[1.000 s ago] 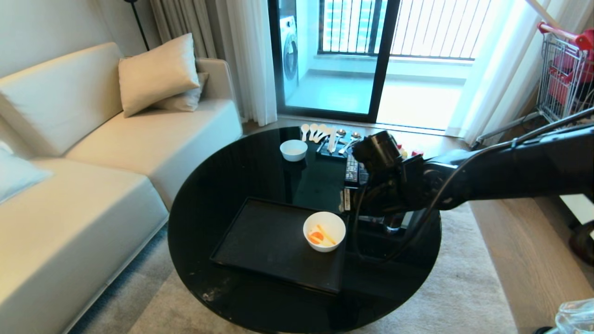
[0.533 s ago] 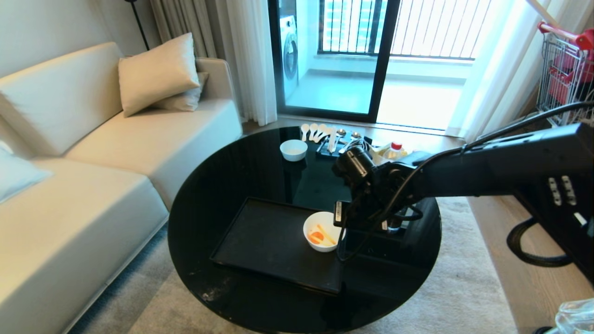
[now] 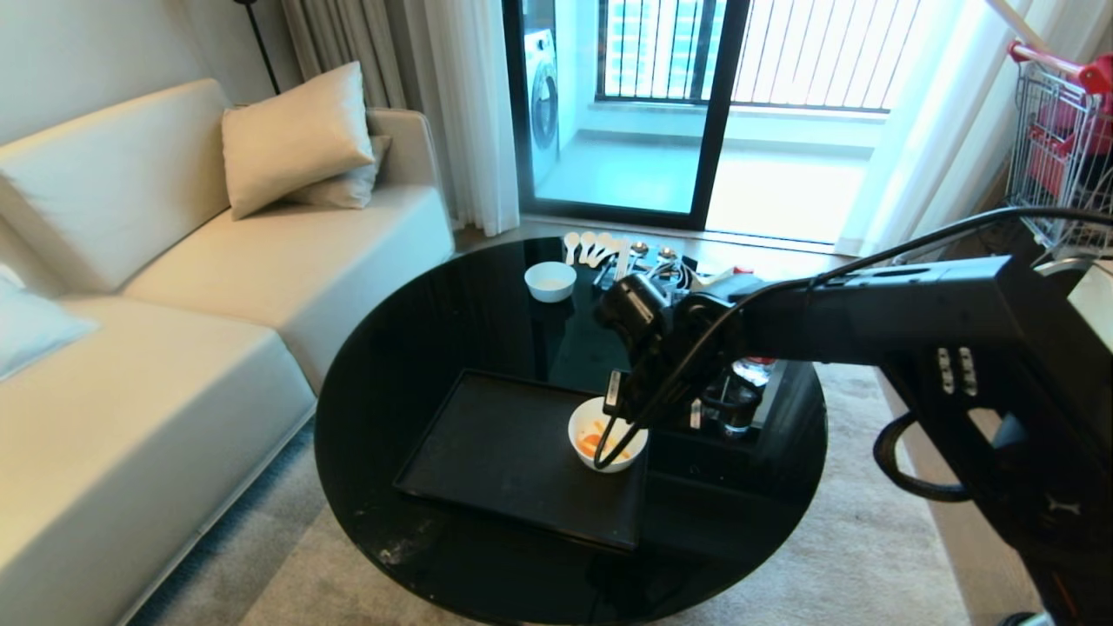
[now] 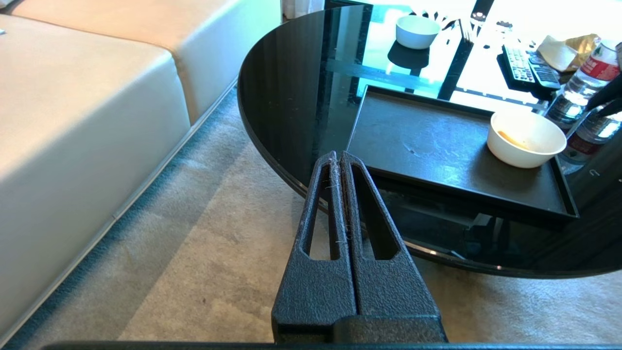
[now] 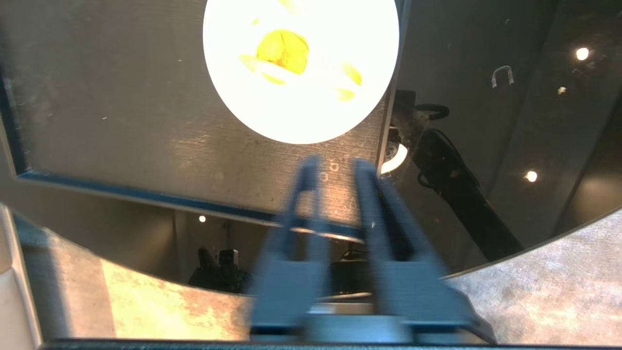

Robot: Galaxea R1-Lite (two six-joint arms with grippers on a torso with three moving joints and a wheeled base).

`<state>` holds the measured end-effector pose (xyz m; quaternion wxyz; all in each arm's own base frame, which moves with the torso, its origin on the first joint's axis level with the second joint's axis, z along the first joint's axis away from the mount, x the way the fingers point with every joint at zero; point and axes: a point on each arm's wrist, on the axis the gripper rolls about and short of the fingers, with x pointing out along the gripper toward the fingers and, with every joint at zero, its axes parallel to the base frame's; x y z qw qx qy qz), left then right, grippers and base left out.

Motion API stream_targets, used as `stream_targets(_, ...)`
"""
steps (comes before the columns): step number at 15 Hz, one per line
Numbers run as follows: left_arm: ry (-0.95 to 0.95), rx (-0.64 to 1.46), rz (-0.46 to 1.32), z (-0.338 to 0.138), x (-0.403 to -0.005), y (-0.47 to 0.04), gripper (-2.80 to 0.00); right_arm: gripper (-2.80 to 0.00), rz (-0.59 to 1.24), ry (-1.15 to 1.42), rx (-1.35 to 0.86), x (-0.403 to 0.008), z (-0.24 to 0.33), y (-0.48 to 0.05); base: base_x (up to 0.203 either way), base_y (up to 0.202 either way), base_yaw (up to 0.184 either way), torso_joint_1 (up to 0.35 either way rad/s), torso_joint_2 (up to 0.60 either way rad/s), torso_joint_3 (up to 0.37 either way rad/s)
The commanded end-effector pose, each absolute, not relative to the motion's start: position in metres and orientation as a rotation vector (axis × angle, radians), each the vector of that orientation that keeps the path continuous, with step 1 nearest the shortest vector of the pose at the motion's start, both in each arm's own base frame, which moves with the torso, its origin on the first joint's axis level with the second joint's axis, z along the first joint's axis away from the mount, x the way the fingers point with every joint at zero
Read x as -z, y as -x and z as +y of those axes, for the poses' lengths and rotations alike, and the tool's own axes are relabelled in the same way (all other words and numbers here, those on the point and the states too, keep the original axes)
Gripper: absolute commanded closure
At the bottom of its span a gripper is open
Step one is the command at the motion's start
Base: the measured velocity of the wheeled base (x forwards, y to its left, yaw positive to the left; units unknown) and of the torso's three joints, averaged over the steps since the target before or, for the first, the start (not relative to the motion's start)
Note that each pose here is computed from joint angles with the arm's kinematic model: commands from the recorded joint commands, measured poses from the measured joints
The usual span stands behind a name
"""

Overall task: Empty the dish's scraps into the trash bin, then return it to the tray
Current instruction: Pick up the bowl with leftover food

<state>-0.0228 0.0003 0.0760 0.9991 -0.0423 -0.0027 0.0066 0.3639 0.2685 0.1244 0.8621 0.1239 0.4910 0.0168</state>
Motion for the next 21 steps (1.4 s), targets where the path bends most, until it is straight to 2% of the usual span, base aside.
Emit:
stream_targets(1, 0.086, -0.014, -0.007, 0.0, -0.076, 0.023, 0.0, -2.8, 1.041, -0.256, -0.018, -0.112, 0.272, -0.37, 0.0, 0.0, 0.0, 0.0, 0.0, 0.0)
stream_targets(14, 0.086, -0.014, -0.007, 0.0, -0.076, 0.023, 0.0, -2.8, 0.954, -0.263, 0.032, -0.075, 0.271, -0.398, 0.0, 0.0, 0.0, 0.0, 0.0, 0.0)
stream_targets(17, 0.086, -0.014, -0.007, 0.0, -0.076, 0.023, 0.0, -2.8, 0.902, -0.153, 0.087, -0.062, 0.262, -0.409, 0.0, 0.0, 0.0, 0.0, 0.0, 0.0)
stream_targets(21, 0.084, -0.014, -0.007, 0.0, -0.076, 0.023, 0.0, -2.8, 0.888, -0.136, 0.08, -0.053, 0.261, -0.415, 0.0, 0.0, 0.0, 0.0, 0.0, 0.0)
